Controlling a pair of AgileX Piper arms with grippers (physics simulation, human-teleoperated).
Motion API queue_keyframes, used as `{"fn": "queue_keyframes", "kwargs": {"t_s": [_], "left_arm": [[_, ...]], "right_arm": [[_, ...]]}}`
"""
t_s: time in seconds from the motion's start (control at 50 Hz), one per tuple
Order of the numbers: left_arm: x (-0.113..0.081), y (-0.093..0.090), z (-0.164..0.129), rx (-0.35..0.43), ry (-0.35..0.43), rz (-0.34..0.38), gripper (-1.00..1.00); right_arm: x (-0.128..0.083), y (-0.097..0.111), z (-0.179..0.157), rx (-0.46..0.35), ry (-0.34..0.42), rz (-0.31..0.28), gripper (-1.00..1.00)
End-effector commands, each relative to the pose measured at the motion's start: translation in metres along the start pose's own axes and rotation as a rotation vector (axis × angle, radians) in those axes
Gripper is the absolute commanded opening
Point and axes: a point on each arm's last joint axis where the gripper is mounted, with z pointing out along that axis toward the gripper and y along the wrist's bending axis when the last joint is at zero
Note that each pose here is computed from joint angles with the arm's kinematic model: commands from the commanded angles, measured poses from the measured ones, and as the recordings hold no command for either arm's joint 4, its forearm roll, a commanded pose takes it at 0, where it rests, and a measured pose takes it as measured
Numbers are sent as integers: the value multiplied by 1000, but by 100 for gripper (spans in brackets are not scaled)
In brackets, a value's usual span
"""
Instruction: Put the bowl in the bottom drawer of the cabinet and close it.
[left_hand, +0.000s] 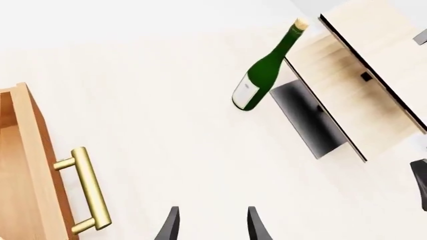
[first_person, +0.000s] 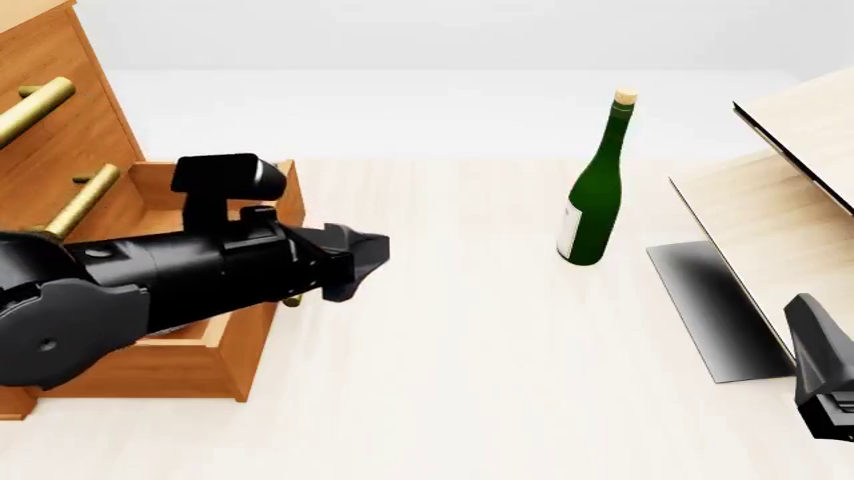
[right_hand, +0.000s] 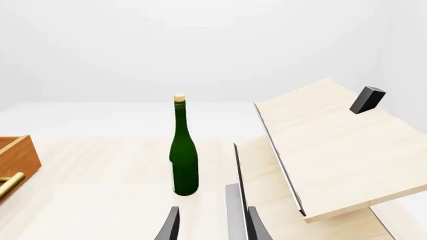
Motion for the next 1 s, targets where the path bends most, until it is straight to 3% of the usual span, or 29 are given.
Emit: {"fn": "queue_keyframes", "kwargs": {"t_s": [0.02,0.44,1.0], "left_arm": [[9,3,4,-3,14,-55,100],[32,14,16,-27,43,-192,100],[50,33,39,-99,88,-278,100]], "right_arm": [[0,0,0,0,0,0,100],[0,0,0,0,0,0,100],[0,0,0,0,0,0,100]]}}
